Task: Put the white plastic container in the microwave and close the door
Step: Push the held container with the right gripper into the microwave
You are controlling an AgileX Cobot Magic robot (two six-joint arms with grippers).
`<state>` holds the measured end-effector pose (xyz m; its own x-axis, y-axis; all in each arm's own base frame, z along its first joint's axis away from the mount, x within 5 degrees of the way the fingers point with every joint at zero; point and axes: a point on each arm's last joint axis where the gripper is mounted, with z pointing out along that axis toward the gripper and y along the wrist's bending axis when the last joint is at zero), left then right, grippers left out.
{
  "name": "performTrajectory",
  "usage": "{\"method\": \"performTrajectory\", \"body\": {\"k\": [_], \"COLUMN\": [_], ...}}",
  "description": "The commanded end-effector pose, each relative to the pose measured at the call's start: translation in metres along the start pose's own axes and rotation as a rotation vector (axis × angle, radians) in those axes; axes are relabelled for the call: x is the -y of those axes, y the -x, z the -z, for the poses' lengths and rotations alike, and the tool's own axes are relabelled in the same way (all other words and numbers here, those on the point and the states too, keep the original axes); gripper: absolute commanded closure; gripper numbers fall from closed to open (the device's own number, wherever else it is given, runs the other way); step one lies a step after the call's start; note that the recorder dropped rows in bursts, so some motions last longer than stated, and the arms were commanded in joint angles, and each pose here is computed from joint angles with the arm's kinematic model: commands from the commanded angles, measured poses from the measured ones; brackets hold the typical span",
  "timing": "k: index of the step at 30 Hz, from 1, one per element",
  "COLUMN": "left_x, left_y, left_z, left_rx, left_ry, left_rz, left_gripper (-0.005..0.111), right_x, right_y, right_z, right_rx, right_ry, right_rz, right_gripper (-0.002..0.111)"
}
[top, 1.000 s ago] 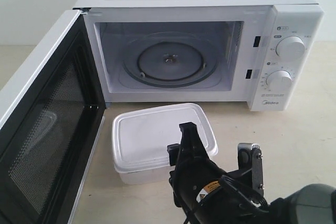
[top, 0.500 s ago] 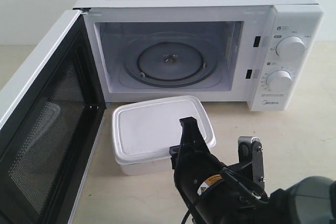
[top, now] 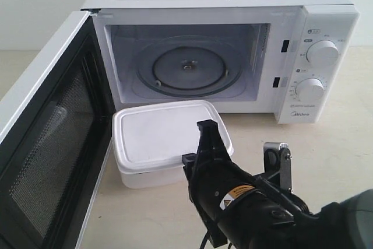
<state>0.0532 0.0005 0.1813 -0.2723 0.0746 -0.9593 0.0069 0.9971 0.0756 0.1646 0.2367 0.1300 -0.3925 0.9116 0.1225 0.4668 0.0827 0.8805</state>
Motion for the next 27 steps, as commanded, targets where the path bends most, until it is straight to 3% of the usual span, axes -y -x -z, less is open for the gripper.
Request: {"method": "performTrajectory", "body": {"k": [1, 9, 27], "left_x": [0.001, 0.001, 0.001], "left_y": [-0.001, -0.001, -0.001], "left_z": [0.0, 0.0, 0.0], "left_rx": [0.003, 0.003, 0.003], "left_ry": [-0.008, -0.008, -0.008], "left_rz": [0.002, 0.002, 0.002], "left_gripper": [0.102, 0.102, 0.102], "right_x": [-0.007, 0.003, -0.008], "right_y": [0.0, 0.003, 0.007], "right_z": [0.009, 0.025, 0.026], "right_rx": [-0.012, -0.017, 0.004], "right_ry": [0.035, 0.064, 0.157], "right_rz": [0.012, 0.036, 0.013], "right_gripper": [0.108, 0.108, 0.108]}}
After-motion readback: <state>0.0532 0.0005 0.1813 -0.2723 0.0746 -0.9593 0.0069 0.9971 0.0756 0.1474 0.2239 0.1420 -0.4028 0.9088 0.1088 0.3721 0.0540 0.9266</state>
